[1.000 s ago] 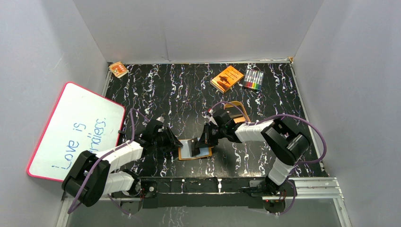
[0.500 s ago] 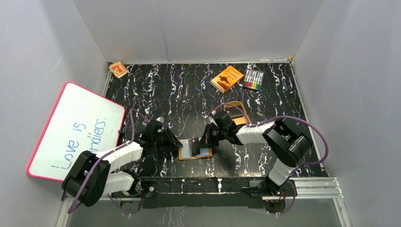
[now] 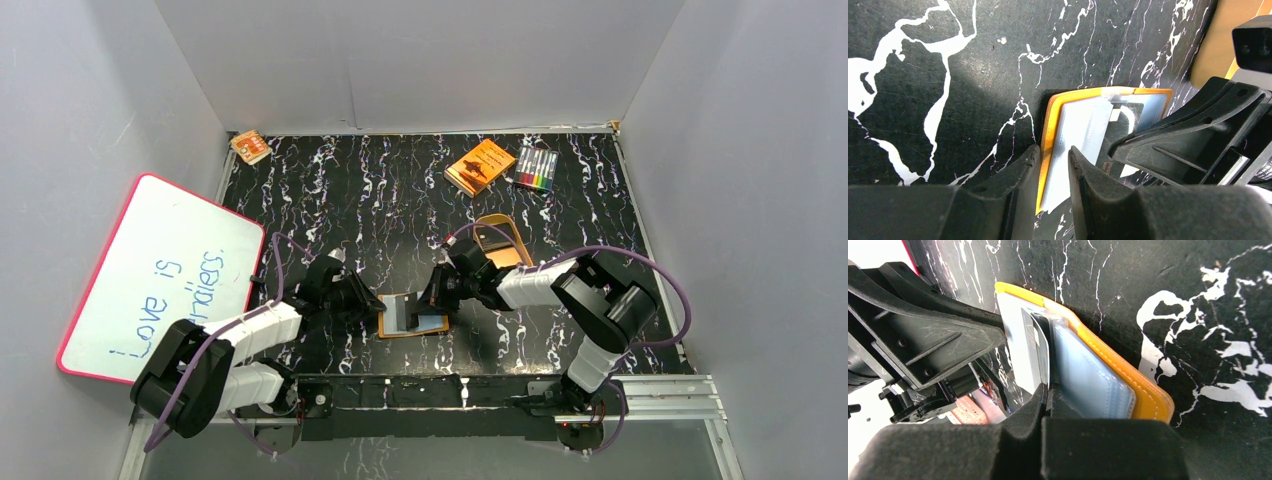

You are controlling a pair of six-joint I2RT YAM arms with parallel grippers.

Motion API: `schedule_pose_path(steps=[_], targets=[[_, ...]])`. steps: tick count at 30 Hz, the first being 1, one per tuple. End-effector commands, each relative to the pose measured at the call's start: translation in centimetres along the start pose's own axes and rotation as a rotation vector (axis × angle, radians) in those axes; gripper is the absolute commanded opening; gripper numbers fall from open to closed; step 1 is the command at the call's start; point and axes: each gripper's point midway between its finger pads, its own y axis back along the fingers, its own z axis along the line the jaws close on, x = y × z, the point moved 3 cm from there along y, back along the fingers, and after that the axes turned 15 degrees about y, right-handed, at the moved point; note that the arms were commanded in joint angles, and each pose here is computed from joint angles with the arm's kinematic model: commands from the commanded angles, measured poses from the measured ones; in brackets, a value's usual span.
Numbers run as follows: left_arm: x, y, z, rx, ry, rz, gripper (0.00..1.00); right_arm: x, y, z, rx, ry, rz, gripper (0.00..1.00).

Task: Put the credit cards into the card holder
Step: Insert the credit card into the card holder.

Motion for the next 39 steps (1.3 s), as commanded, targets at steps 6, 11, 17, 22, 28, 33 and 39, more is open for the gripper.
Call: schedule_pose_path(steps=[6,11,17,22,28,33,39], targets=[[1.5,0.2,2.0,-0.055,0.021,0.065,0.24,0.2,-0.9,-0.8,0.077,0.034,0.018,0.06],[1.4,0.3,2.0,-0.052,0.019,0.055,0.24,-0.3,-0.4,-0.1,0.076,0.067,0.008,0.34],[1.4,0.4,1.7,-0.046,0.014,0.055,0.24,-0.6,-0.4,0.4,0.066,0.080,0.012,0.42],[1.4,0.4,1.6,-0.039,0.011,0.056,0.24,-0.6,-0.9,1.0,0.071,0.116,0.033,0.45],[1.4,0.3,1.3,-0.027,0.010,0.061,0.24,-0.2,-1.8,1.4,0.090,0.146,0.069,0.46],[1.4,0.4,1.0,-0.014,0.008,0.063,0.24,-0.1,-2.3,1.7,0.119,0.178,0.087,0.46],[1.4,0.5,0.8,-0.003,0.007,0.062,0.24,-0.1,-2.3,1.5,0.202,0.212,0.107,0.50]])
